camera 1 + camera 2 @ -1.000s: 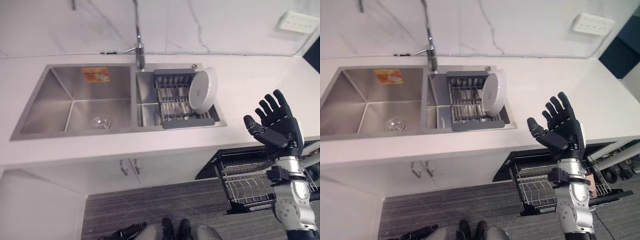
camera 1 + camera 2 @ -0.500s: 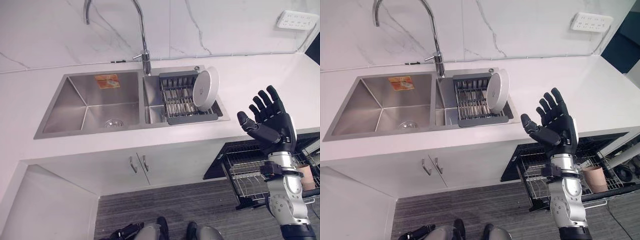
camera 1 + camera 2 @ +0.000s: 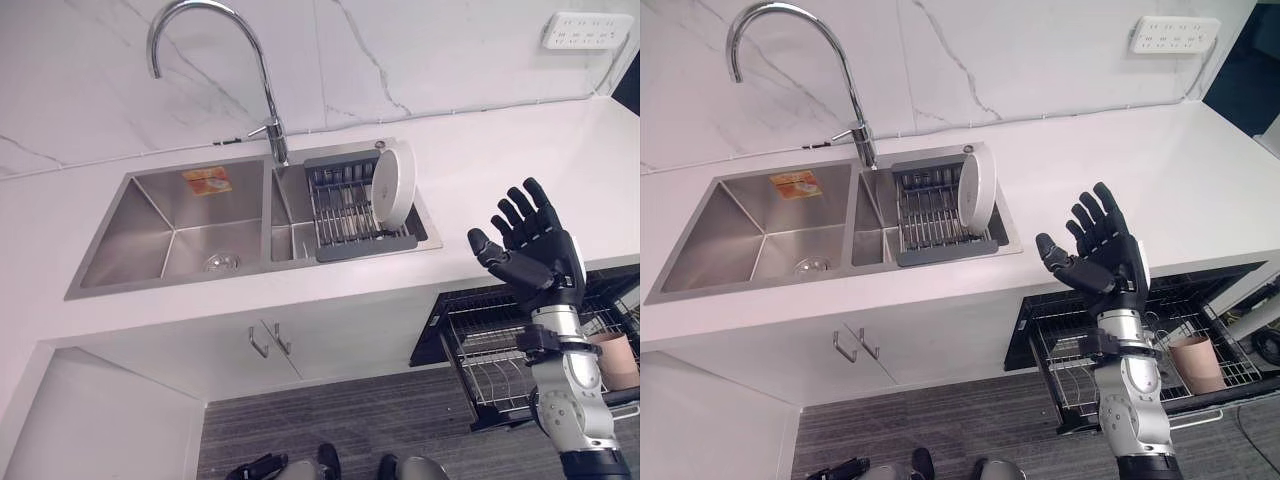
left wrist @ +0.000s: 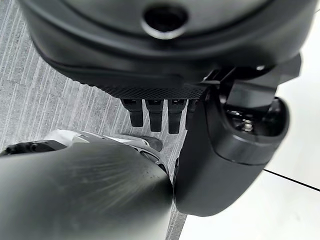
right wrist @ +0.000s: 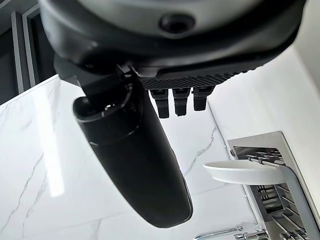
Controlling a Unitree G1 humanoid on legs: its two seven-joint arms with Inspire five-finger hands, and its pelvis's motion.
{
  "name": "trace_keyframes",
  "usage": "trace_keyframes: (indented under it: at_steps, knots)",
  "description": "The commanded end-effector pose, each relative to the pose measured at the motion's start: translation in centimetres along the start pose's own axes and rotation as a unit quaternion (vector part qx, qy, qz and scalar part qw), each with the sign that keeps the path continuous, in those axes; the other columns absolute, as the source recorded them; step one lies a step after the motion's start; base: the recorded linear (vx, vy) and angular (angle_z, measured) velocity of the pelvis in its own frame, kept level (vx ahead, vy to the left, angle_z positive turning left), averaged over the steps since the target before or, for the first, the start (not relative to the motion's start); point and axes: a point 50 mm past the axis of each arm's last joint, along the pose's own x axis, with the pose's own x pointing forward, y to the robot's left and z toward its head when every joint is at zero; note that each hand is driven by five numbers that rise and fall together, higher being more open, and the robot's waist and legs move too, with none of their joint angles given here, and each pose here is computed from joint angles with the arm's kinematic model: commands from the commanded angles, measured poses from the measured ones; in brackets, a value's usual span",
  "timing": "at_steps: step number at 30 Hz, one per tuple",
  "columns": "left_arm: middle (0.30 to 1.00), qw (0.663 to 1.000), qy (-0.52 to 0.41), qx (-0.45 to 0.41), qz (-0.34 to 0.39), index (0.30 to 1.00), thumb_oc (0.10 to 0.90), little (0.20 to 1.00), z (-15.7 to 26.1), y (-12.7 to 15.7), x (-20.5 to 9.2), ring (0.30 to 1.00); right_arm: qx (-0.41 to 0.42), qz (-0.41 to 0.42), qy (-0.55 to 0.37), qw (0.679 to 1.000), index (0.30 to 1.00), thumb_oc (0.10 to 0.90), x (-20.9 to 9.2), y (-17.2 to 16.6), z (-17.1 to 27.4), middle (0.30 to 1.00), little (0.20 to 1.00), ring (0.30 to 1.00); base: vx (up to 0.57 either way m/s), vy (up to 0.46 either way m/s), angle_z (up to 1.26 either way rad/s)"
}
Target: Place the dishes in the dishwasher.
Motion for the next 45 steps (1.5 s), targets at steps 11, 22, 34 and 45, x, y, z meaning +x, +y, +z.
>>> trace_keyframes:
  at_steps: [11,22,34,45]
  knots:
    - [0.900,0.980,0.081,0.160,0.089,0.900,0.800,0.900,-5.4,2.7,-0.8,0.900,0.013,0.118,-0.122,0.985,0.900,0.800,2.0,4.9,3.6,0.900,0.900,0.900,0.13,0.091,-0.59]
    - [0.900,0.988,0.072,0.110,0.086,0.900,0.800,0.900,-4.2,2.2,-0.5,0.900,0.000,0.130,-0.135,0.982,0.900,0.800,3.0,6.0,4.2,0.900,0.900,0.900,-0.01,-0.171,0.03]
    - [0.900,0.985,0.097,0.111,0.092,0.900,0.800,0.900,-5.6,3.2,-0.9,0.900,0.004,0.153,-0.113,0.982,0.900,0.800,4.2,7.1,4.2,0.900,0.900,0.900,0.05,-0.034,-0.06]
    - [0.900,0.983,0.111,0.114,0.094,0.900,0.800,0.900,-6.3,3.5,-1.0,0.900,0.024,0.147,-0.091,0.985,0.900,0.800,5.3,8.0,3.3,0.900,0.900,0.900,0.04,-0.019,0.05]
